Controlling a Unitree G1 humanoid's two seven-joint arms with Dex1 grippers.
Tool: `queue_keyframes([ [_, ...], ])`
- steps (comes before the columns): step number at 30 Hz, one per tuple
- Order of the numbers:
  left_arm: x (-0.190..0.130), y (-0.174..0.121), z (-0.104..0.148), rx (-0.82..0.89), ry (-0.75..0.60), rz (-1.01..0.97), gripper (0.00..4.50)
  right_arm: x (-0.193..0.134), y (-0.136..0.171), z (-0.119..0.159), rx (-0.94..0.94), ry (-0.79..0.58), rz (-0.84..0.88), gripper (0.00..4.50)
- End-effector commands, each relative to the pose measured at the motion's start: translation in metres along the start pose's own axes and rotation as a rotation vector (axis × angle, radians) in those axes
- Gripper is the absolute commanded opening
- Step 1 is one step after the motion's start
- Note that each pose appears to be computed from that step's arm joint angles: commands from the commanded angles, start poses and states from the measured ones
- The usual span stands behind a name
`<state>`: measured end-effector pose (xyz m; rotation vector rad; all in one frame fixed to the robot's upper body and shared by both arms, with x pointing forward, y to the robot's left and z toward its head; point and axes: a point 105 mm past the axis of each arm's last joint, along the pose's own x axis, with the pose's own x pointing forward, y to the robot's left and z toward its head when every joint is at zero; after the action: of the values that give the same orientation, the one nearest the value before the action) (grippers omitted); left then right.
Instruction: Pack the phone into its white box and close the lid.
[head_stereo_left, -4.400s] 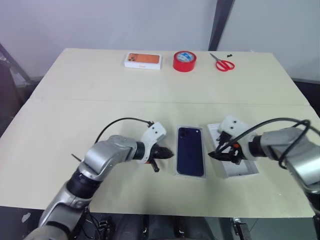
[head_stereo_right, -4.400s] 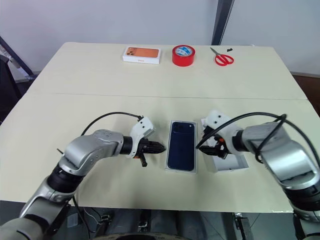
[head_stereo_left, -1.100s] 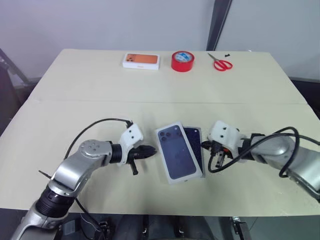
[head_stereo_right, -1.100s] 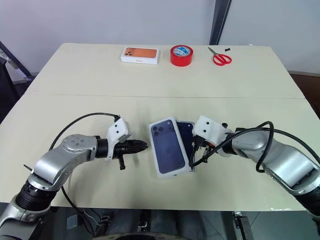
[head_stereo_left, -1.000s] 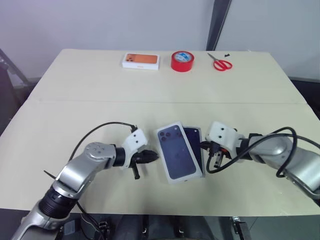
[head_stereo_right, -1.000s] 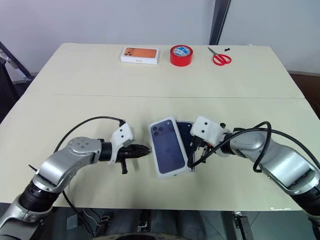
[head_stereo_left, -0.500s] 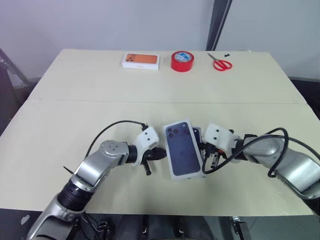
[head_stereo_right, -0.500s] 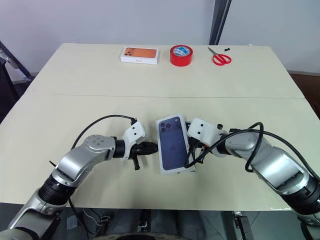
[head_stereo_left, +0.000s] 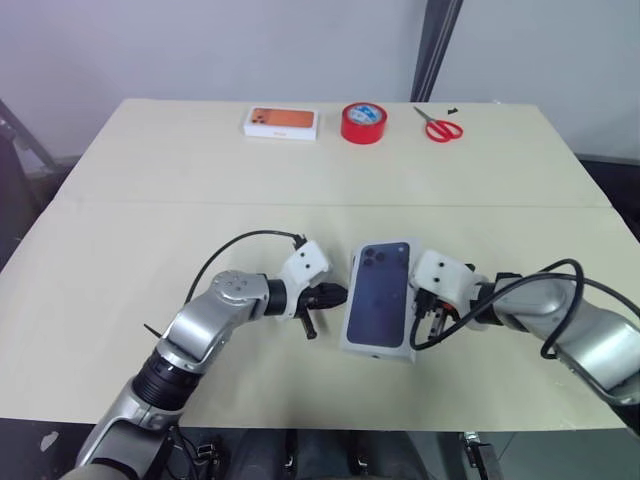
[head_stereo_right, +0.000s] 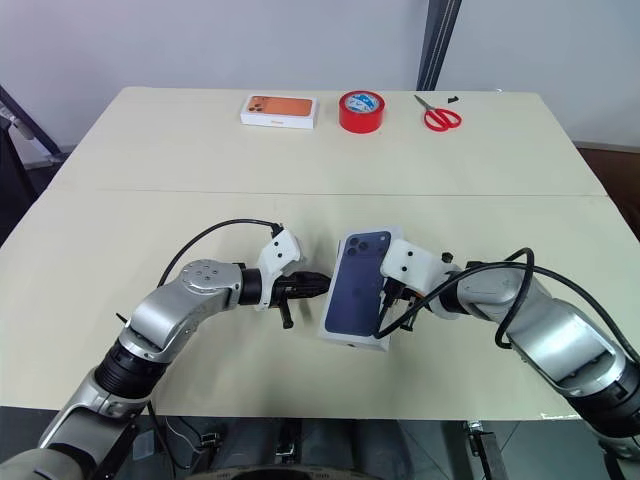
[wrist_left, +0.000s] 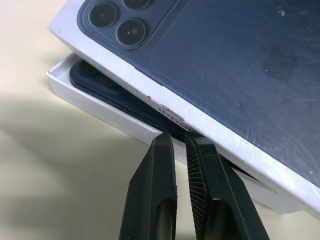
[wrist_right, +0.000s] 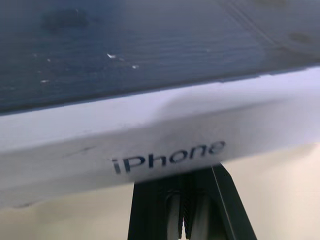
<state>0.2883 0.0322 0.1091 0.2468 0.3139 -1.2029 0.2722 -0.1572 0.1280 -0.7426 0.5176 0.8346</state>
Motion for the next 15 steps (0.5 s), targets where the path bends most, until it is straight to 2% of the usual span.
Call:
queue_keyframes([
  [1,-0.003,-0.001,0.008,0.030,-0.026,-0.003,0.47,-0.010,-0.014,0.000,-0.020,0.004,-0.062,0.08],
  [10,-0.007,0.001,0.004,0.013,-0.023,0.025,0.47,-0.021,-0.033,-0.010,-0.025,0.035,-0.109,0.08],
  [15,-0.007,0.002,0.003,0.011,-0.020,0.032,0.47,-0.020,-0.029,-0.011,-0.030,0.031,-0.089,0.08],
])
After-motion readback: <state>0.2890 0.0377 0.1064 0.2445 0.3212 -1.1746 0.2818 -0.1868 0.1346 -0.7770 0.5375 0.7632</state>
